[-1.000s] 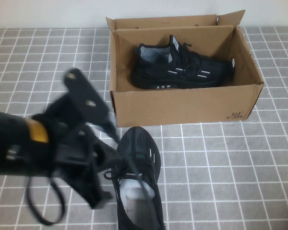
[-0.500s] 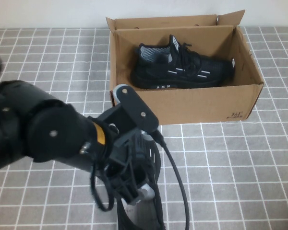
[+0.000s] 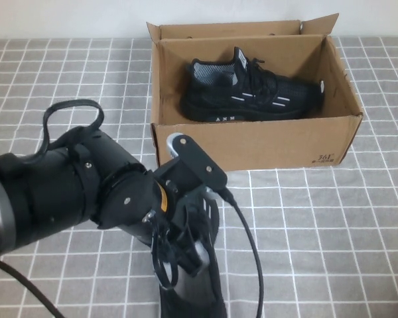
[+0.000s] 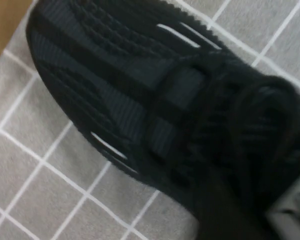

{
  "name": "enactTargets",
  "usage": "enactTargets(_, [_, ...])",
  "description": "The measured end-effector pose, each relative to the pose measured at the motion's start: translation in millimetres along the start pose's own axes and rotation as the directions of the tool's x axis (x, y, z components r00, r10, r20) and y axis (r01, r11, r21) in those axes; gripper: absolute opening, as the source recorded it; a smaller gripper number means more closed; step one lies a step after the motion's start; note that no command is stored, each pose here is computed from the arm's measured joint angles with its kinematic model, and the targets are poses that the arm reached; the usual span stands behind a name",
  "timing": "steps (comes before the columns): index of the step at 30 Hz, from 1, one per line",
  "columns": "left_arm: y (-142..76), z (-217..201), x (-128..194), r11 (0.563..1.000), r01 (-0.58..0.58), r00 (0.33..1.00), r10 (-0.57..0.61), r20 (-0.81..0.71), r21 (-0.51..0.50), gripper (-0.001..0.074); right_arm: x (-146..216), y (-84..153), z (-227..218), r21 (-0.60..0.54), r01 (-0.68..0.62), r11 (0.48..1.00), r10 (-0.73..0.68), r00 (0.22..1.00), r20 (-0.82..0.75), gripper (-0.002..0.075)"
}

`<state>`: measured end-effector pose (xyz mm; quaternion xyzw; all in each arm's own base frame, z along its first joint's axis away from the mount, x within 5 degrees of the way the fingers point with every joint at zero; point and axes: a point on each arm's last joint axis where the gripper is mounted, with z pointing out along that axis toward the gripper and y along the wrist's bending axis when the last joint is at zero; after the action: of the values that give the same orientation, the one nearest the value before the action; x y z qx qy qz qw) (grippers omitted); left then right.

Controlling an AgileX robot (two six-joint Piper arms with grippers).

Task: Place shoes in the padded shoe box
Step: Pick up the shoe from the table

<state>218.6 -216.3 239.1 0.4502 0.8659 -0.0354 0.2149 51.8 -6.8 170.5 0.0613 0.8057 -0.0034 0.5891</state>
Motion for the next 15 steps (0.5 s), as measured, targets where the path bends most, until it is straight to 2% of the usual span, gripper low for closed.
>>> enactTargets(2, [0.9, -0.6, -1.5, 1.0, 0.021, 1.0, -0.021, 0.01, -0.012, 0.016, 0.0, 0.0, 0.0, 0.0, 0.0, 1.0, 0.0, 1.0, 0.0, -0.0008])
enactTargets(5, [2.1, -5.2, -6.9, 0.999, 0.041, 0.999, -0.041, 0.023, -0.013, 0.0057, 0.0, 0.0, 0.0, 0.0, 0.0, 1.0, 0.0, 1.0, 0.0, -0.0008])
enactTargets(10, [2.8, -23.2, -20.4, 0.994, 0.108, 0.994, -0.109, 0.006, 0.028, 0.0022, 0.0, 0.0, 0.0, 0.0, 0.0, 1.0, 0.0, 1.0, 0.0, -0.0008])
enactTargets(15, [3.3, -55.4, -44.4, 0.967, 0.237, 0.97, -0.24, 0.024, 0.093, 0.0016, 0.0, 0.0, 0.0, 0.0, 0.0, 1.0, 0.0, 1.0, 0.0, -0.0008])
